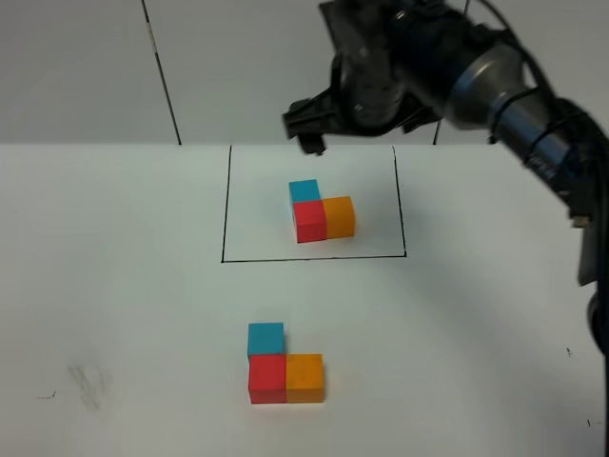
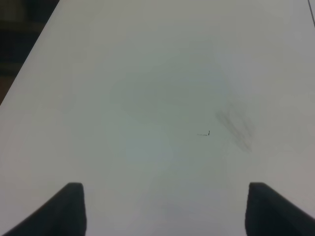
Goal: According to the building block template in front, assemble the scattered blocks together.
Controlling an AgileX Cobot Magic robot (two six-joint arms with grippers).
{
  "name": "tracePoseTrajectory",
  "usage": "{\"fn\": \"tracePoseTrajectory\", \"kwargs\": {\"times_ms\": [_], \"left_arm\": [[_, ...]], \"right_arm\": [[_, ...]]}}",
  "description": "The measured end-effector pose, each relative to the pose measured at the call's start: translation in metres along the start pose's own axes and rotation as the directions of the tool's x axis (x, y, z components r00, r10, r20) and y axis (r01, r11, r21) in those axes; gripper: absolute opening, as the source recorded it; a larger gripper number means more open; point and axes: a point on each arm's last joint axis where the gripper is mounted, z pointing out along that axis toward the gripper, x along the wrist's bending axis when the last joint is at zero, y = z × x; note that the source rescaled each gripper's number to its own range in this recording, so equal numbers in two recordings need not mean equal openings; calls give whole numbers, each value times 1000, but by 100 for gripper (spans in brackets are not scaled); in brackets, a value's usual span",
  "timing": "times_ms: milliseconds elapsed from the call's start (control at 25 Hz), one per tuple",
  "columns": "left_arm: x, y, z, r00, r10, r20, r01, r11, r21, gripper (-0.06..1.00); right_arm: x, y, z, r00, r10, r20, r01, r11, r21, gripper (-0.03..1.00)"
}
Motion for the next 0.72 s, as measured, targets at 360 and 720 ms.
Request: {"fn": "tracePoseTrajectory", "kwargs": {"times_ms": [360,720], "left_arm": [[0,0,0,1000,1,0,-1,1000,0,63],[0,0,0,1000,2,0,-2,1000,0,63]], "right_arm": [[-142,-21,-50,983,24,180,-33,999,42,88],[-230,-120,-118,914,121,387,-181,976,123,86]]}}
